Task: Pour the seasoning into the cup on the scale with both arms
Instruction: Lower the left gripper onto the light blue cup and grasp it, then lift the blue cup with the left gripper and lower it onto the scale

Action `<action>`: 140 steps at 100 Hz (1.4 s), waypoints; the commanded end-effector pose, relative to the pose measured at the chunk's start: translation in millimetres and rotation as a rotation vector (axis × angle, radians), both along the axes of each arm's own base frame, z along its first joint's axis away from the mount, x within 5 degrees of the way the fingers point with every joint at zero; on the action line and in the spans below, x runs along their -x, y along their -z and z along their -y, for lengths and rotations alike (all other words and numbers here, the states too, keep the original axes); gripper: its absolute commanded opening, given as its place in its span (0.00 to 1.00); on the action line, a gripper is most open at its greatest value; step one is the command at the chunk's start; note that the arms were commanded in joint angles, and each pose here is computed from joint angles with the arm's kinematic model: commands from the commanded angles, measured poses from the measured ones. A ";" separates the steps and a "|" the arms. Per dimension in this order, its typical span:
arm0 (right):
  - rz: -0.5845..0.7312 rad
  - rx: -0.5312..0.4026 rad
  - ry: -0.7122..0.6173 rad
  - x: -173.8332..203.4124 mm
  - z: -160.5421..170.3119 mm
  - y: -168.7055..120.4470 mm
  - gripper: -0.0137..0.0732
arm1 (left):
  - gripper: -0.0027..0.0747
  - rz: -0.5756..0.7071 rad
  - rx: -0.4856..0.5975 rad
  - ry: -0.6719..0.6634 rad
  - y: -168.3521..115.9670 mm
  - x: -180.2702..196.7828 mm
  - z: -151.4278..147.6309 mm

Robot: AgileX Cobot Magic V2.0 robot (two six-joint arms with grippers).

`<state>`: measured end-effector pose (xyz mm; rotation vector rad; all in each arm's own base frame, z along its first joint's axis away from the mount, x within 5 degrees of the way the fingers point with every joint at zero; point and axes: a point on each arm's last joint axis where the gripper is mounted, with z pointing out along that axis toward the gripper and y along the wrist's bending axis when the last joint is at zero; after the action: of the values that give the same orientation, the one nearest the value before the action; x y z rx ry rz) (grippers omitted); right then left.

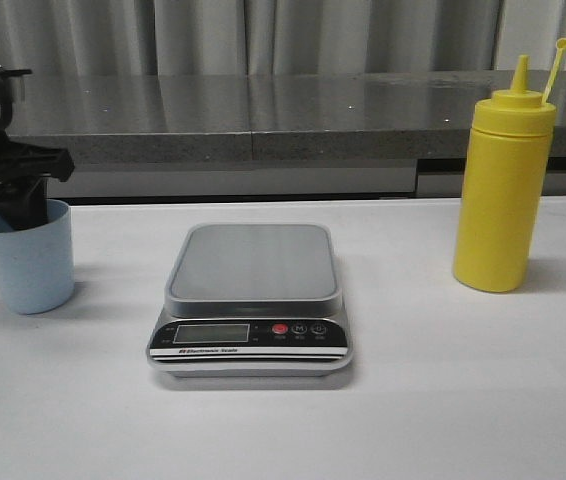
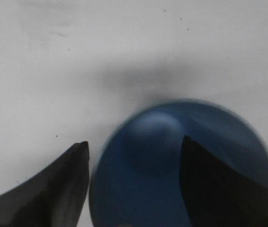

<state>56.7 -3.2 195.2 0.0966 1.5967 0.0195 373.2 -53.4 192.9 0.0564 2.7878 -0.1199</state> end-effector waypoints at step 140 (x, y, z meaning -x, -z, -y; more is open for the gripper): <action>0.112 0.014 -0.005 2.7 -0.7 -14.2 0.08 | 0.01 0.385 0.072 0.242 -139.9 0.2 71.8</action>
<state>56.7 -3.2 195.2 0.0966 1.5967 0.0195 384.1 -105.7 297.4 0.2588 2.5156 -0.2018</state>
